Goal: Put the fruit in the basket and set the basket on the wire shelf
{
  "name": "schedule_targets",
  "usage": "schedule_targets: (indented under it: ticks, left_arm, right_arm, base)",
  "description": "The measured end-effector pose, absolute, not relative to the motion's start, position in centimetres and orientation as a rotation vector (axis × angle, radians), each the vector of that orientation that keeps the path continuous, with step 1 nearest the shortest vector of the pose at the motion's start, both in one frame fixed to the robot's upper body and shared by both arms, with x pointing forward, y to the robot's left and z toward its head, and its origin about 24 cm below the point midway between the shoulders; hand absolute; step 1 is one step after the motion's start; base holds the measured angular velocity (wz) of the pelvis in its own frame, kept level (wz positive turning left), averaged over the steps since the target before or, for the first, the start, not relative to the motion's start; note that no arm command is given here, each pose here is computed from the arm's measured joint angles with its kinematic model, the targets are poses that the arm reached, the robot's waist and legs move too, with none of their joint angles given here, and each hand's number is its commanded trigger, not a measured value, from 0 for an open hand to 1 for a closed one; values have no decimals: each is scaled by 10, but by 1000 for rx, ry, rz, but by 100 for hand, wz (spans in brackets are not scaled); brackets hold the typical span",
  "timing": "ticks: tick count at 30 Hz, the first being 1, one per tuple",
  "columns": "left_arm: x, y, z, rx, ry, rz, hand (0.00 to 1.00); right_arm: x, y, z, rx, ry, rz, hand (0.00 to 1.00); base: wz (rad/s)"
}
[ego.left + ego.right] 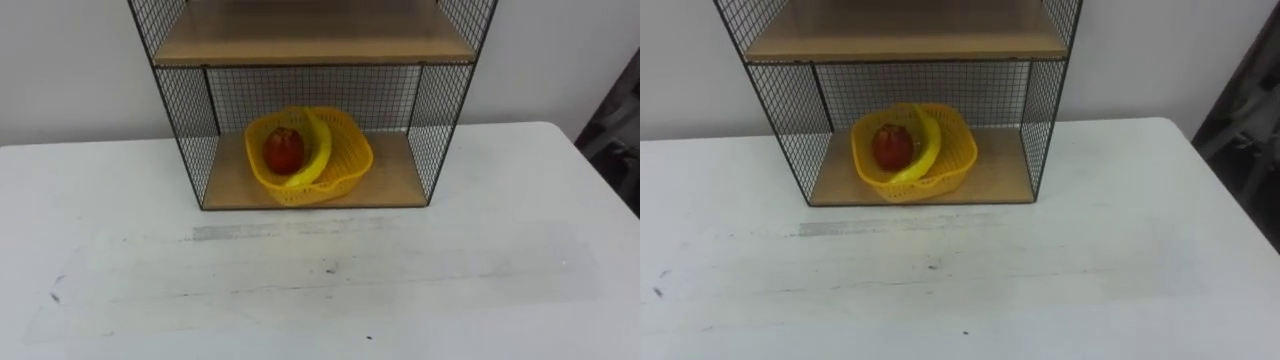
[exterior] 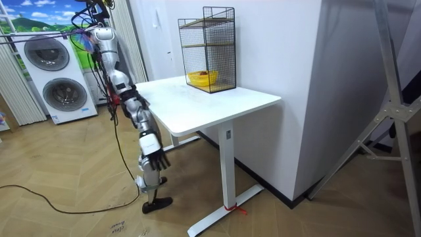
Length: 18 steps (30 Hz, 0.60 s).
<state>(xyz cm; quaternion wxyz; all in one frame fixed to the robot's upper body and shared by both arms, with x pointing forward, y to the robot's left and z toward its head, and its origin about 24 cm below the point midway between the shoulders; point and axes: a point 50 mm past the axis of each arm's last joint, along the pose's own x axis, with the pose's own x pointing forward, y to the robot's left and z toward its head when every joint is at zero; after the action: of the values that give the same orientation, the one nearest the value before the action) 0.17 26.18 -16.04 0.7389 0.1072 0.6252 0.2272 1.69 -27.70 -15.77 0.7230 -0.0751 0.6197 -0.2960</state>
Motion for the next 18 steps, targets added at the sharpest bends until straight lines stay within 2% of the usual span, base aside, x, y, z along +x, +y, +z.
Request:
schedule_targets:
  ticks: [2,8,18]
  left_arm:
    - [3,253,-163,340,1428,340,0]
    - [10,247,-165,382,1430,234,0]
    - [-2,241,-167,376,1494,200,0]
  right_arm:
    - [34,-268,-160,-170,1343,-514,0]
    - [45,-235,-168,-109,1347,-307,0]
    - [35,-239,-169,-44,1381,-288,0]
  base:
    - [-8]
    - [-1]
    - [0]
